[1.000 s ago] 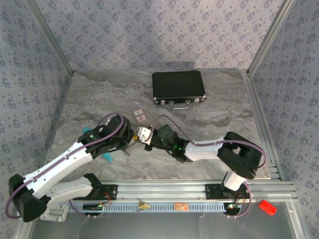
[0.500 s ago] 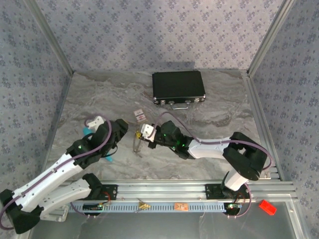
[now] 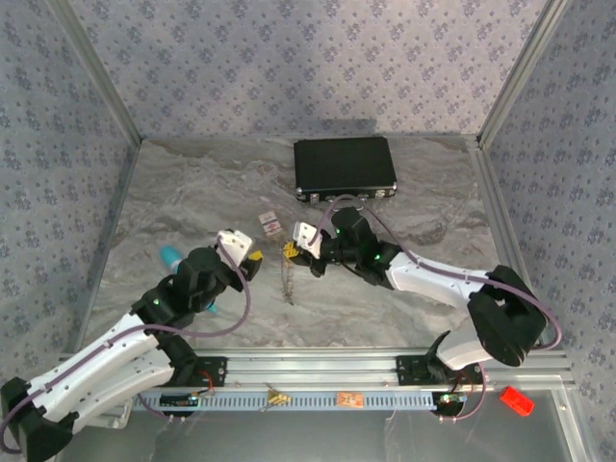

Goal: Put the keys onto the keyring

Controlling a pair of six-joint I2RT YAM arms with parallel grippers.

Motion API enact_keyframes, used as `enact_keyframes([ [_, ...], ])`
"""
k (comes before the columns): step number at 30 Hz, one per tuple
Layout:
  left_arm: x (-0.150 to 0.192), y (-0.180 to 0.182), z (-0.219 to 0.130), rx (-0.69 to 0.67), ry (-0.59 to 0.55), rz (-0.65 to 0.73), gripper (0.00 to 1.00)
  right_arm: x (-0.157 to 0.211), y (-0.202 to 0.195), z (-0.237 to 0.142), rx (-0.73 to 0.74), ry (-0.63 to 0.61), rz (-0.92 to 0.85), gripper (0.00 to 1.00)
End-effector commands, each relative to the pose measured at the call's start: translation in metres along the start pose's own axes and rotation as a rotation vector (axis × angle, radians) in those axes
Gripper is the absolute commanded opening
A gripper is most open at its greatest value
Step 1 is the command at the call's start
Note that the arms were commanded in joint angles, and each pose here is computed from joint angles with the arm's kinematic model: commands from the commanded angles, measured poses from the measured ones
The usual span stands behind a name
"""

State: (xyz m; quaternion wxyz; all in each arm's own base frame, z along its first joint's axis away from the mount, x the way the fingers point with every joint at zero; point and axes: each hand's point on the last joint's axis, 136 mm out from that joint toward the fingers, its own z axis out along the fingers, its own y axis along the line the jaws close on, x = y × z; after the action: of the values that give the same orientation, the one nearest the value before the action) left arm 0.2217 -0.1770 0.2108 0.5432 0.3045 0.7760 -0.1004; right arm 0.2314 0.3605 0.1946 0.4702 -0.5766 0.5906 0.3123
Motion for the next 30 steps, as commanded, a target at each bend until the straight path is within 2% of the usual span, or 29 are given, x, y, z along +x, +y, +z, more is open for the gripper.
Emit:
enact_keyframes([
  [1,-0.003,-0.044,-0.004,0.240,-0.105,0.381,0.43,-0.013,0.025,-0.018,-0.161,0.044,-0.053,0.00],
  [3,0.002,-0.059,-0.005,0.312,-0.140,0.468,0.36,-0.010,0.028,-0.021,-0.178,0.082,-0.066,0.00],
  [6,-0.002,-0.067,-0.001,0.337,-0.208,0.483,0.34,-0.009,0.031,-0.024,-0.199,0.106,-0.090,0.00],
  [9,0.001,-0.071,0.005,0.349,-0.203,0.486,0.34,-0.009,0.036,-0.028,-0.216,0.114,-0.129,0.00],
  [19,0.001,-0.095,0.005,0.500,-0.207,0.386,0.28,-0.007,0.040,-0.030,-0.228,0.176,-0.206,0.00],
  [30,-0.004,-0.096,0.009,0.504,-0.206,0.343,0.15,-0.014,0.047,-0.027,-0.244,0.173,-0.242,0.00],
])
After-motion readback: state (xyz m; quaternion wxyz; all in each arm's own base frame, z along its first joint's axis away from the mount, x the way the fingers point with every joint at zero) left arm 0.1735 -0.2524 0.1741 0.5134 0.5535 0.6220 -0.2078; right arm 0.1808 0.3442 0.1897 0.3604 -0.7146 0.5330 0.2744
